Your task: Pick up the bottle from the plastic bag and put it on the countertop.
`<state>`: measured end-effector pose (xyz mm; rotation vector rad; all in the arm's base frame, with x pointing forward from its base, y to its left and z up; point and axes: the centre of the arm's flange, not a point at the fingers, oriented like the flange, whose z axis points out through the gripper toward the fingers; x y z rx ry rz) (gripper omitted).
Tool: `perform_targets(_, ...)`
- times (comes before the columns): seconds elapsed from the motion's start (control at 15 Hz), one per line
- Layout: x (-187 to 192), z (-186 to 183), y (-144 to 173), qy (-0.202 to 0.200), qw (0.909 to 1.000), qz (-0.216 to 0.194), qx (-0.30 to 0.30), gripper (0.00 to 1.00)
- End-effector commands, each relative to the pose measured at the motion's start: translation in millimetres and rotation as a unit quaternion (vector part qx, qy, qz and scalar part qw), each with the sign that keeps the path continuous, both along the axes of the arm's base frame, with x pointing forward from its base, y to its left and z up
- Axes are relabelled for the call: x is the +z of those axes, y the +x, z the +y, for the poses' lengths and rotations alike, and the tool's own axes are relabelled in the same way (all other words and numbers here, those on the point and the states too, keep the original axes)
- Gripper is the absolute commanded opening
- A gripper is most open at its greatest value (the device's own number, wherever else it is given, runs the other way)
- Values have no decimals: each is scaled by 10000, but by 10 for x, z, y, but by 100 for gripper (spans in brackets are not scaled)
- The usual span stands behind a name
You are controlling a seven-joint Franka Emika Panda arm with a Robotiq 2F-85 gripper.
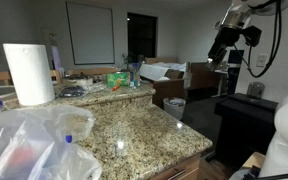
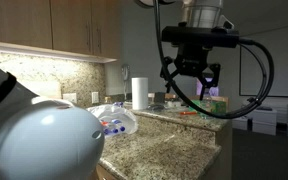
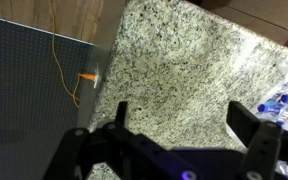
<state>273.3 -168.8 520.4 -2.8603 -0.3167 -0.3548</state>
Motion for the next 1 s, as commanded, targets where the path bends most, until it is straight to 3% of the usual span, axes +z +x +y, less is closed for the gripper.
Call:
perform_targets(0.0, 0, 0, 0, 0, 10000, 0, 1, 100)
perform_targets(0.53, -32, 35, 1, 57, 10000, 24, -13, 100)
perform_targets(0.93, -521, 777, 21, 801, 9958, 424, -103, 100)
